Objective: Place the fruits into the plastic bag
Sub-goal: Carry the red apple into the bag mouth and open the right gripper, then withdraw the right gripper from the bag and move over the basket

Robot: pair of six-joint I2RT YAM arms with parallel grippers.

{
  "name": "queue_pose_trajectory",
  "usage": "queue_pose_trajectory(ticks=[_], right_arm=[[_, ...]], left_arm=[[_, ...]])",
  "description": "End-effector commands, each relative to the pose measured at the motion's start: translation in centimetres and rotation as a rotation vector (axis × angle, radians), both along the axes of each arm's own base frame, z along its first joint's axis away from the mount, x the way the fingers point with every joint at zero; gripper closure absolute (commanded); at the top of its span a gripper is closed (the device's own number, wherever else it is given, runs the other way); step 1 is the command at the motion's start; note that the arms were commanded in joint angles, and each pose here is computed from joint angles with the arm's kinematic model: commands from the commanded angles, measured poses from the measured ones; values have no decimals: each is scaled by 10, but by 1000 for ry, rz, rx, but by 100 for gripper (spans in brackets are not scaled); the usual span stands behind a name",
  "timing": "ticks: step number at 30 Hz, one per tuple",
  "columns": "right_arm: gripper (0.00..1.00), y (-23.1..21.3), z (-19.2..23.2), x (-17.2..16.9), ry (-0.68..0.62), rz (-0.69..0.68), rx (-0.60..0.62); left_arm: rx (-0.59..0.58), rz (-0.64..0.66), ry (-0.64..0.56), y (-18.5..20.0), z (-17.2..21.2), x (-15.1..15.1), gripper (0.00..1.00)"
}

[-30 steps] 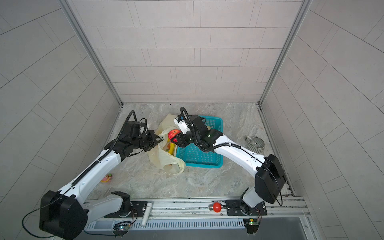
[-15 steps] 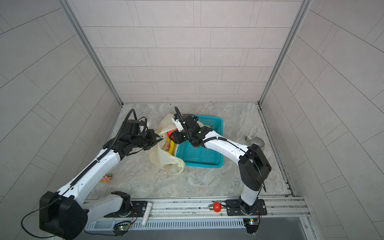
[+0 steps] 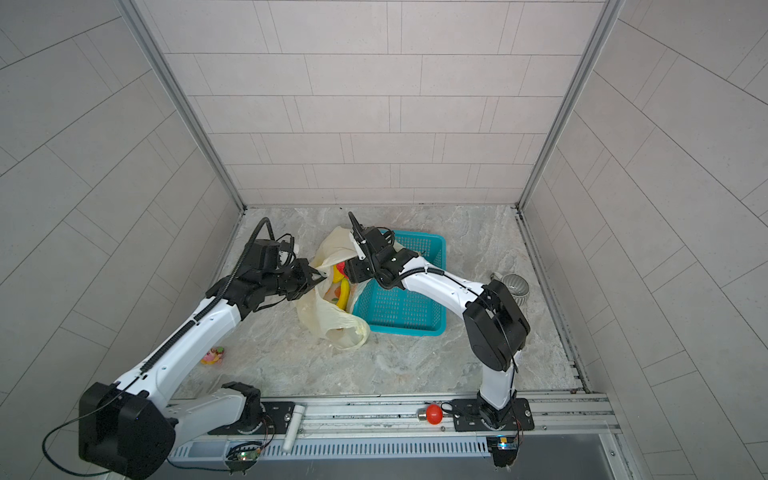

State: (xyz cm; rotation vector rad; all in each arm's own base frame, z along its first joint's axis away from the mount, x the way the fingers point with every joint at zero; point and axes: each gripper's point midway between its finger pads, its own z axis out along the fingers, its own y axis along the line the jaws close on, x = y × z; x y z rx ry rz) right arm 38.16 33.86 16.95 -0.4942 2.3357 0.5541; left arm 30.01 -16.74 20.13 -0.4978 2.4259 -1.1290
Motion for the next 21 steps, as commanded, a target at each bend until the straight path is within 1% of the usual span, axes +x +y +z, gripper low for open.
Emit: queue_pose_trajectory(ticks=[1, 4, 9, 14, 21], right_arm=[[29, -9, 10, 2, -13, -30, 2], [29, -10, 16, -1, -14, -15, 18], [30, -5, 31, -18, -20, 71, 64], [31, -1, 46, -45, -2, 179, 134], [32, -2, 93, -91, -21, 329, 263]], left_arm=[[4, -10, -25, -1, 10, 1, 100], [5, -9, -26, -1, 11, 1, 100], [5, -7, -28, -1, 12, 2, 100], [7, -6, -22, -1, 10, 3, 100], [13, -3, -16, 0, 7, 3, 100]])
